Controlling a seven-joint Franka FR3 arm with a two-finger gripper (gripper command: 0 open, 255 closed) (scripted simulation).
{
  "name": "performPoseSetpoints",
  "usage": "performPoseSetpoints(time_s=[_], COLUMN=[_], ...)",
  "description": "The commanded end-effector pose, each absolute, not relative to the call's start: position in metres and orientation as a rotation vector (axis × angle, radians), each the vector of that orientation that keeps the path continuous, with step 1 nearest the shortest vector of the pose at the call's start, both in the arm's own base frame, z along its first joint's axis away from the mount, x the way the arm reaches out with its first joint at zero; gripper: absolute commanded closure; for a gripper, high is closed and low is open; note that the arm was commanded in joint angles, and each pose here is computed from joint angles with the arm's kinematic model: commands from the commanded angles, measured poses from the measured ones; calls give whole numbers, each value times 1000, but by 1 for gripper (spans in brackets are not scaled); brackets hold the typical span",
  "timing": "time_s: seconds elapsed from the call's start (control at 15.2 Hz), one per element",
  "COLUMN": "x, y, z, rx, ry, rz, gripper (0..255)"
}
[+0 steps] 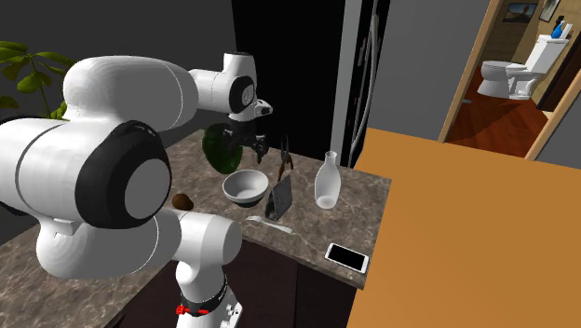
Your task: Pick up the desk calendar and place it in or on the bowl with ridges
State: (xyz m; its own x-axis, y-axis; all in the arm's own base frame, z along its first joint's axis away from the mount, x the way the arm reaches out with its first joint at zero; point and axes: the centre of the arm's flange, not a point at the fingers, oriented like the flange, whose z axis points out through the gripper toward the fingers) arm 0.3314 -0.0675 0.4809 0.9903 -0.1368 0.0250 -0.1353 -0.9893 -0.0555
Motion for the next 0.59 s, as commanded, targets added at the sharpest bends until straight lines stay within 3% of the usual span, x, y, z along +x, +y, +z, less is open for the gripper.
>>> performPoseSetpoints(time_s=[0.0, 0.53], x=[335, 342], y=[-81, -140], z=[460, 378], rx=[-3088, -3107], ry=[260, 456], rz=[-48, -55], gripper=[0, 0])
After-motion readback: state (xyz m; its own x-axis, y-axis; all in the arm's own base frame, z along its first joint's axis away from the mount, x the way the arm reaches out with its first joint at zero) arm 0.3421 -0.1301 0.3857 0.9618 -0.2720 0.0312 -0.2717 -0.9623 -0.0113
